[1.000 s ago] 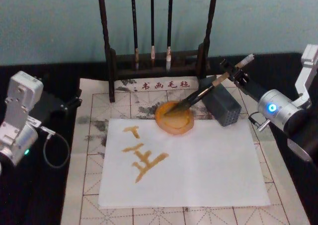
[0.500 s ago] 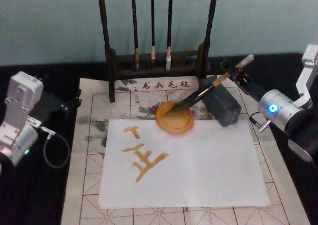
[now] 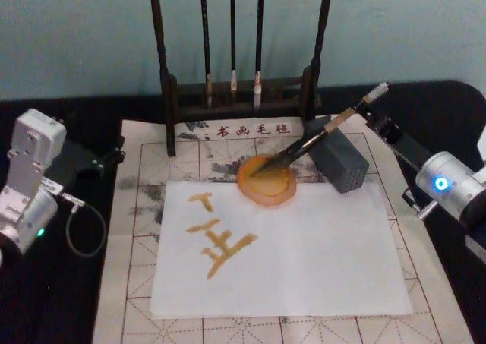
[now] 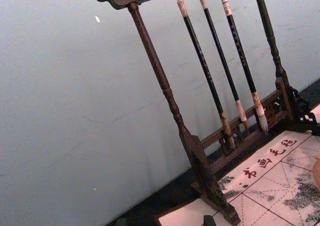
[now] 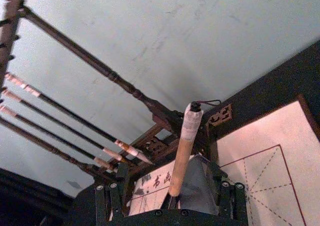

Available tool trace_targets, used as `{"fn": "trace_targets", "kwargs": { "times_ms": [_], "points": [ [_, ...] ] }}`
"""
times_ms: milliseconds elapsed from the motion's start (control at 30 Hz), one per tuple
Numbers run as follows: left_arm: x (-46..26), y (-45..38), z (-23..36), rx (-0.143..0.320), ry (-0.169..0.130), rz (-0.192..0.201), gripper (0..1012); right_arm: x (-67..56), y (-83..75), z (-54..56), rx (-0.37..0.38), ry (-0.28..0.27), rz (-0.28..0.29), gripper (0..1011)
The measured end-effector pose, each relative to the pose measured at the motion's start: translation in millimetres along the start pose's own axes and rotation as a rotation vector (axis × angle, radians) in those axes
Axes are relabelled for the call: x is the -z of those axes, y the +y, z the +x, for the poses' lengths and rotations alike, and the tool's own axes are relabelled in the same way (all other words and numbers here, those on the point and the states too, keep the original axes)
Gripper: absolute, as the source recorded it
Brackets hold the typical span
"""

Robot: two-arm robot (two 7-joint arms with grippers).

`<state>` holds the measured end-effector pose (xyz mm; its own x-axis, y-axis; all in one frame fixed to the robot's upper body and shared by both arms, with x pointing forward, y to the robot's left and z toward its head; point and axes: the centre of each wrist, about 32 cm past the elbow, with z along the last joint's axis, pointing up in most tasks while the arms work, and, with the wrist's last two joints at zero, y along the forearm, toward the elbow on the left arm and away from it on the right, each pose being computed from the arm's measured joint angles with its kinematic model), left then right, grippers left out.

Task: Pick up the brush from the inkstone, write on the paper, then place the brush back to its original position.

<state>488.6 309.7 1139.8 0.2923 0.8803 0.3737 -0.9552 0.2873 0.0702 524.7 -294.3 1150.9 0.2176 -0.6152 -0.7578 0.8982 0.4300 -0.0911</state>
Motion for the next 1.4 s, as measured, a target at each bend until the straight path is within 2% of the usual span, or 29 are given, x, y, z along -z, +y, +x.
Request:
{"fn": "trace_targets", "kwargs": {
  "times_ms": [133, 267, 367, 400, 467, 500, 567, 600, 800, 900, 933, 1033, 1133, 1233, 1400],
  "points": [
    [0.0, 0.0, 0.0, 0.000, 0.000, 0.000, 1001, 3.2, -12.7, -0.4, -0.022, -0.050, 0.010, 1002],
    [0.0, 0.0, 0.0, 0.000, 0.000, 0.000, 1001, 8.8, -22.7, -1.8, -0.041, -0.131, 0.013, 1002],
    [0.0, 0.0, 0.0, 0.000, 0.000, 0.000, 1001, 13.9, -28.4, -2.7, -0.051, -0.213, 0.005, 1002],
    [0.0, 0.0, 0.0, 0.000, 0.000, 0.000, 1001, 16.7, -30.6, -2.9, -0.054, -0.258, 0.001, 1002],
    [0.0, 0.0, 0.0, 0.000, 0.000, 0.000, 1001, 19.4, -32.4, -3.2, -0.058, -0.299, -0.003, 1002],
    [0.0, 0.0, 0.0, 0.000, 0.000, 0.000, 1001, 22.6, -34.1, -3.4, -0.063, -0.352, -0.003, 1002],
    [0.0, 0.0, 0.0, 0.000, 0.000, 0.000, 1001, 25.5, -35.3, -3.3, -0.066, -0.408, 0.001, 1002],
    [0.0, 0.0, 0.0, 0.000, 0.000, 0.000, 1001, 28.9, -36.2, -3.1, -0.070, -0.464, 0.006, 1002],
    [0.0, 0.0, 0.0, 0.000, 0.000, 0.000, 1001, 39.6, -38.9, -0.8, -0.088, -0.652, 0.029, 1002],
    [0.0, 0.0, 0.0, 0.000, 0.000, 0.000, 1001, 47.4, -40.5, 2.9, -0.096, -0.780, 0.047, 1002],
    [0.0, 0.0, 0.0, 0.000, 0.000, 0.000, 1001, 47.4, -40.5, 2.9, -0.096, -0.780, 0.047, 1002],
    [0.0, 0.0, 0.0, 0.000, 0.000, 0.000, 1001, 55.7, -40.1, 7.4, -0.096, -0.905, 0.071, 1002],
    [0.0, 0.0, 0.0, 0.000, 0.000, 0.000, 1001, 59.3, -39.2, 10.1, -0.093, -0.978, 0.078, 1002],
    [0.0, 0.0, 0.0, 0.000, 0.000, 0.000, 1001, 60.6, -38.4, 11.3, -0.088, -1.016, 0.076, 1002],
    [0.0, 0.0, 0.0, 0.000, 0.000, 0.000, 1001, 61.4, -37.7, 11.2, -0.083, -1.036, 0.072, 1002]
  ]
}}
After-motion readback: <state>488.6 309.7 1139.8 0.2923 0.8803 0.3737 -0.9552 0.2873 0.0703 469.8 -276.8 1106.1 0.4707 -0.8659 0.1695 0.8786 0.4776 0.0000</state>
